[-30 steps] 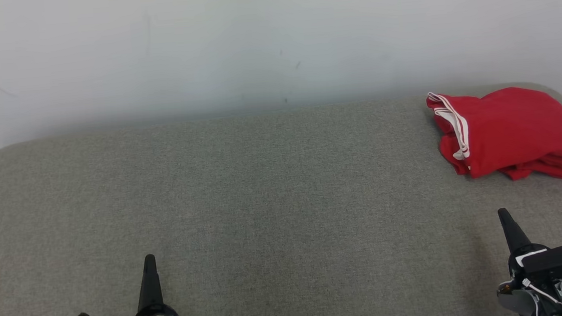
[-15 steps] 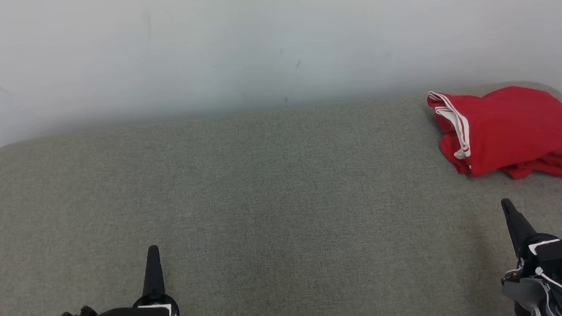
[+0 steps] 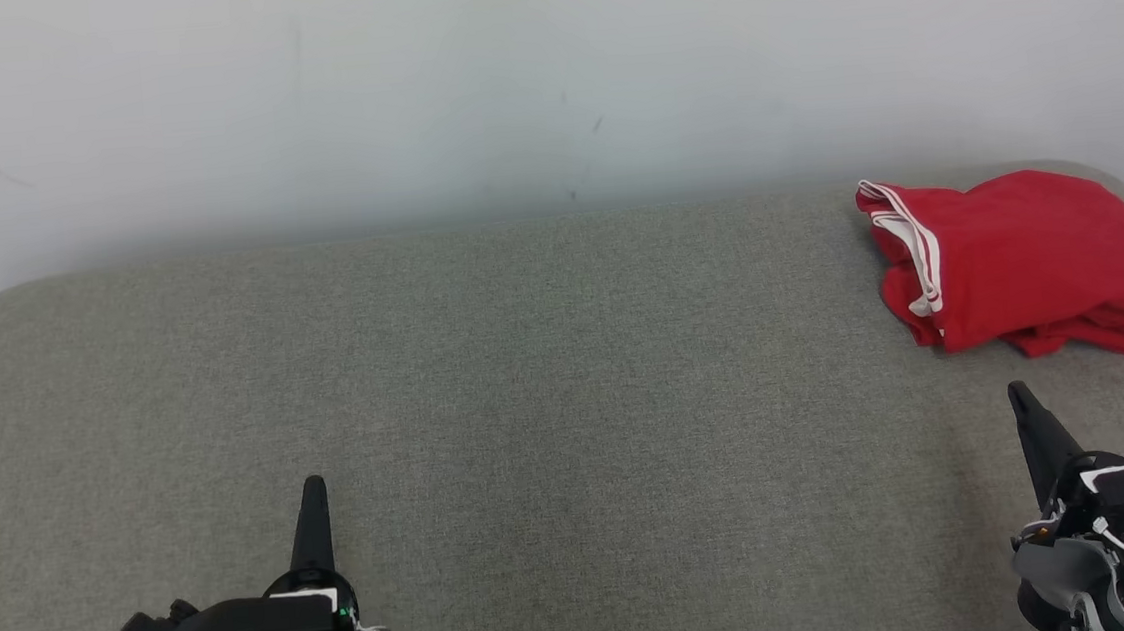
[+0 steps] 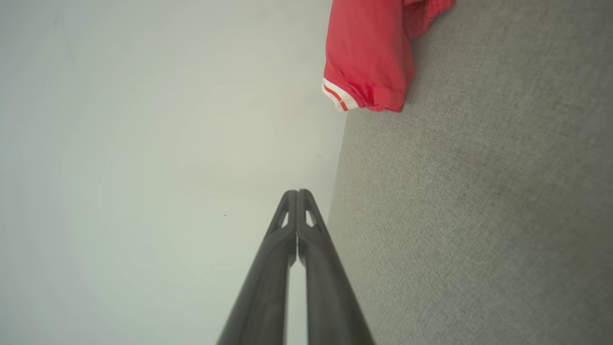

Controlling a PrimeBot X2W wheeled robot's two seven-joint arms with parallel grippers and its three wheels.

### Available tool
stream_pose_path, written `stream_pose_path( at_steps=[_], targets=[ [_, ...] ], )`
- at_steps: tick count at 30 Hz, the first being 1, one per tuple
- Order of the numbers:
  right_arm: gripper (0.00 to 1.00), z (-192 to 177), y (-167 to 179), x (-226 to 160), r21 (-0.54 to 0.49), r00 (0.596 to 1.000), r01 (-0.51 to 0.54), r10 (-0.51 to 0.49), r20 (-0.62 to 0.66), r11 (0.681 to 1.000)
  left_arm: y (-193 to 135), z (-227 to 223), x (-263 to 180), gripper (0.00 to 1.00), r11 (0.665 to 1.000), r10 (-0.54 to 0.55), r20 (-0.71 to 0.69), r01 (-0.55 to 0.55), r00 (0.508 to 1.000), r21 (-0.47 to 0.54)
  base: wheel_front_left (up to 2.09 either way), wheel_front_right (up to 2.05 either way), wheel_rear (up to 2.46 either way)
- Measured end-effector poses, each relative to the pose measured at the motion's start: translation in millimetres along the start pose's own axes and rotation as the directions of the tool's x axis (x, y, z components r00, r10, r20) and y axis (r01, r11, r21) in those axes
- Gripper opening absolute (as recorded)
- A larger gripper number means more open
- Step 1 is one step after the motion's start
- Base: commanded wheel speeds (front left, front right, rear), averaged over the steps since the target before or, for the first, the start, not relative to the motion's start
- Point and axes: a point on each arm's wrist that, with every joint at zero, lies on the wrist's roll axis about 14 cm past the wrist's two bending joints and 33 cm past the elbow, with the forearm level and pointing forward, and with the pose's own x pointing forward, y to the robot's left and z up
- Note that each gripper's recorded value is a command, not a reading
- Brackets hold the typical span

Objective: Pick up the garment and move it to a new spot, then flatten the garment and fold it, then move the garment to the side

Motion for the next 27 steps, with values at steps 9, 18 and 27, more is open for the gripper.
stream_pose_path(
  at_steps=[9, 18, 27],
  targets=[
    [0.00, 2.5, 5.2, 3.2, 0.066, 1.000, -0.023, 0.024, -0.003, 0.998, -2.4, -1.7, 3.7, 0.00, 0.998, 0.002, -0.003, -0.002, 1.000, -0.062, 0.00, 0.00, 0.00],
    [0.00, 4.7, 10.7, 6.2, 0.126, 0.999, -0.047, 0.049, -0.007, 0.991, -5.5, -3.3, 7.3, 0.00, 0.993, -0.002, -0.007, 0.001, 1.000, -0.122, 0.00, 0.00, 0.00],
    [0.00, 6.3, 13.7, 7.5, 0.148, 0.998, -0.059, 0.061, -0.006, 0.987, -6.8, -3.8, 8.6, 0.00, 0.989, -0.003, -0.007, 0.002, 1.000, -0.145, 0.00, 0.00, 0.00]
  ],
)
